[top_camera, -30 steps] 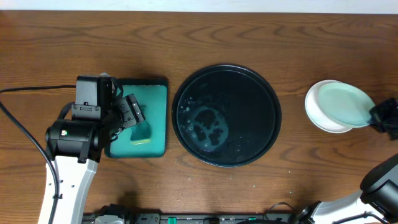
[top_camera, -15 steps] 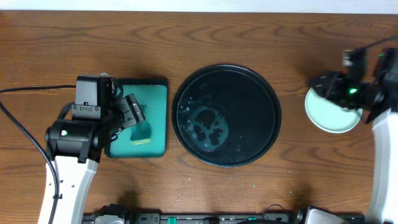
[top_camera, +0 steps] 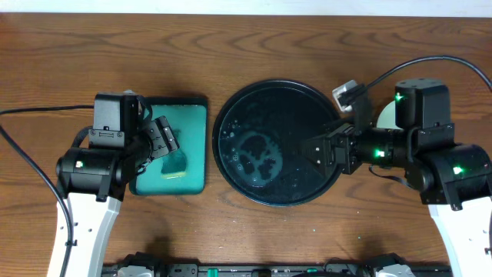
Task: Clean dirty plates on tray and stack at the side
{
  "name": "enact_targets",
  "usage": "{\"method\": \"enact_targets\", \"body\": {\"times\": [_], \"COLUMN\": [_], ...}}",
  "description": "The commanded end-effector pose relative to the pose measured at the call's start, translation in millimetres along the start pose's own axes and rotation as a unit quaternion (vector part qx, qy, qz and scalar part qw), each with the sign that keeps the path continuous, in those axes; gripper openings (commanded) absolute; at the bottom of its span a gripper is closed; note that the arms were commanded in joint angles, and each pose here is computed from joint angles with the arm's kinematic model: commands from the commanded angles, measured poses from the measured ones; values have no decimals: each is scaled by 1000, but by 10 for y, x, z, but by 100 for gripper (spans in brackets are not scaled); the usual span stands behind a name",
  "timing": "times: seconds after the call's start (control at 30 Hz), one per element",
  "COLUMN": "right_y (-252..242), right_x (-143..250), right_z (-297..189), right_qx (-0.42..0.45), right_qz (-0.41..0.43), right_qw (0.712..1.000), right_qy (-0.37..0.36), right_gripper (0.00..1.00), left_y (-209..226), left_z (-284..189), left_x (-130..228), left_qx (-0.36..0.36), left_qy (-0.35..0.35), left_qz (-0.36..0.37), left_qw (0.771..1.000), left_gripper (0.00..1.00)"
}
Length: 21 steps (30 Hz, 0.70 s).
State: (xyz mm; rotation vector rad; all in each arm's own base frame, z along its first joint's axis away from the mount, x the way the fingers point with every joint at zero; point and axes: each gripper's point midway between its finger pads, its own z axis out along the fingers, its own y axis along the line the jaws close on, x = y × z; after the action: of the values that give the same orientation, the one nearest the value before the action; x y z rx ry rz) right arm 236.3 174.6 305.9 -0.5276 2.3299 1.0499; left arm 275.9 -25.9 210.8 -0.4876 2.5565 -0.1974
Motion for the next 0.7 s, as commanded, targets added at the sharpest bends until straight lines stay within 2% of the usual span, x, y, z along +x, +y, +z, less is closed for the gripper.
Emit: {"method": "enact_targets", "body": {"times": [0.0,0.13,0.3,0.43,0.67], "right_y": [12,26,-71,-165,-501], "right_x": [-5,-107,-175,174,847], "right_z": [-21,-58,-155,-262,-288], "right_qx": [7,16,77,119,177], "right_qz": [-19,-116,-229,-267,-271], "right_qw": [1000,993,964,940,918], "right_qy": [-3,-32,-114,-178,-229], "right_gripper": [99,99,99,99,99], "left_y": [0,0,0,0,0], "left_z": [-52,-52,-52,-52,-52], "left_x": [-53,-52,-52,-52,-53], "left_qx": [1,0,0,0,1], "left_qy": [-10,-10,-10,-10,-10], "left_qz": [1,1,1,1,1], "left_qw": [1000,1000,1000,1000,1000], "left_gripper": [83,82,83,82,82]}}
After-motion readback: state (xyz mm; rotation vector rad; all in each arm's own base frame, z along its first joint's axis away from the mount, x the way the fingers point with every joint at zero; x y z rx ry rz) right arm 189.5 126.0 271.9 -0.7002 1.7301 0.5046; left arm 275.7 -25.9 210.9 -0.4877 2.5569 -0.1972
